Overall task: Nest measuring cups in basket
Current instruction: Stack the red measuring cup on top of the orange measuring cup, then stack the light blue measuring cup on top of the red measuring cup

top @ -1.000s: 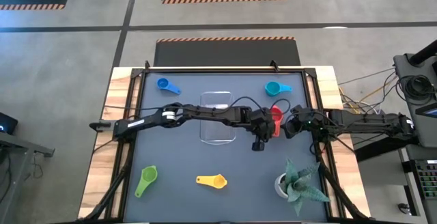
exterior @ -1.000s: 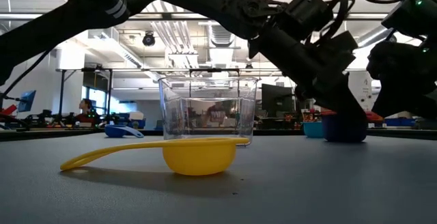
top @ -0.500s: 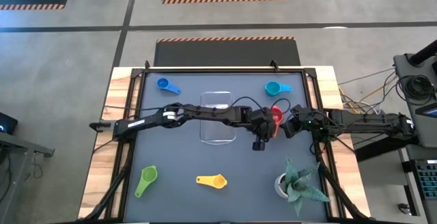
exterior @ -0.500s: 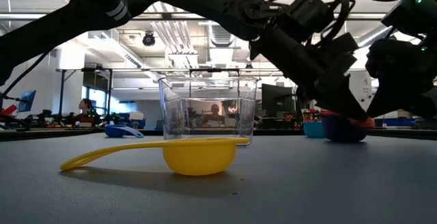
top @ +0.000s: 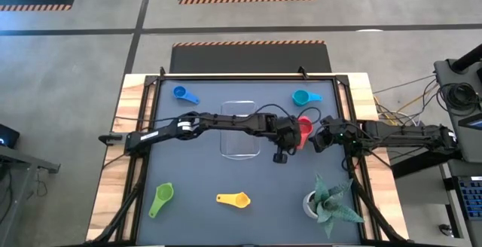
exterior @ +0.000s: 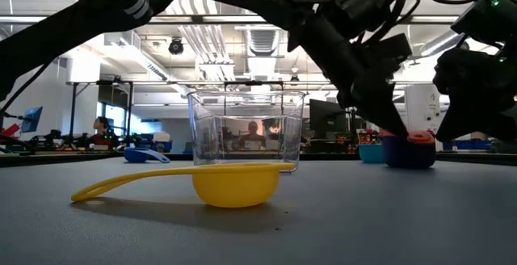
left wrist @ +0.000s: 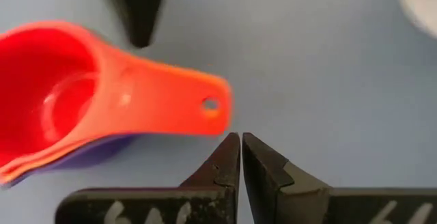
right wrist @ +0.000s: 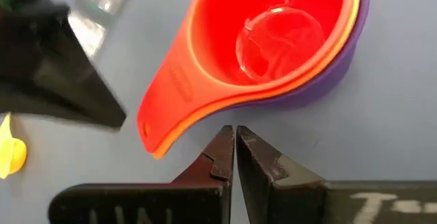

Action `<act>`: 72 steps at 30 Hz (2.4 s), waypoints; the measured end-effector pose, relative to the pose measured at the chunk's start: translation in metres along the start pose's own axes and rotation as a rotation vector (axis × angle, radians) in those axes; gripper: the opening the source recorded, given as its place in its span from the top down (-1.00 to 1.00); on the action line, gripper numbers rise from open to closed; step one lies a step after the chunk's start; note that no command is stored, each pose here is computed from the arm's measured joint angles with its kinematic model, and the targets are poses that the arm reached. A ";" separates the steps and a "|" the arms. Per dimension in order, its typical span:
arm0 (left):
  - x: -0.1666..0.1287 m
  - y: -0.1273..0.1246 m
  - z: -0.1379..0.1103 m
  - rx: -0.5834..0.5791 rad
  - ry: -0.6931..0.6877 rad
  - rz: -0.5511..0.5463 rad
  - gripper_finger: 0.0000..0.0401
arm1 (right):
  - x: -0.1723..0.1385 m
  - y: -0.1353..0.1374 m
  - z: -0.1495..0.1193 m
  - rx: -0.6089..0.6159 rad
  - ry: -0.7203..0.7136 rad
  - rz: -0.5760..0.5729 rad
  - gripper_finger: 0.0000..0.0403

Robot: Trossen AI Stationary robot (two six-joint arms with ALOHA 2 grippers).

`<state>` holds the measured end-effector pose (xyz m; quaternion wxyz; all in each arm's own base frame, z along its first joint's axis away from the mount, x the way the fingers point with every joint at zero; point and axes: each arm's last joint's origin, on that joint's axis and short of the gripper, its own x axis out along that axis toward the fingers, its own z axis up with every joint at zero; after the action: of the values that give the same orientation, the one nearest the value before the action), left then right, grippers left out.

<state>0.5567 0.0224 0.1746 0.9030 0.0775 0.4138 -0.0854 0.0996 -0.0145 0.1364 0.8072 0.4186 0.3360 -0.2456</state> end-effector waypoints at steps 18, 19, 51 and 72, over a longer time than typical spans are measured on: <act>0.018 0.011 -0.007 -0.029 -0.049 0.046 1.00 | 0.006 0.002 0.002 -0.005 -0.035 0.045 0.96; 0.018 0.011 -0.007 -0.032 -0.048 0.046 1.00 | 0.006 0.002 0.001 -0.003 -0.031 0.045 0.96; -0.112 -0.016 0.048 0.099 -0.102 0.034 1.00 | -0.062 0.037 0.039 -0.209 -0.233 -0.067 0.96; -0.281 -0.052 -0.026 -0.050 -0.344 0.076 1.00 | -0.077 0.056 0.054 -0.333 -0.361 0.034 0.96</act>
<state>0.3452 0.0024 0.3680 0.9647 0.0551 0.2519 -0.0528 0.1053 -0.0215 0.2459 0.9160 0.2346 0.2150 -0.2443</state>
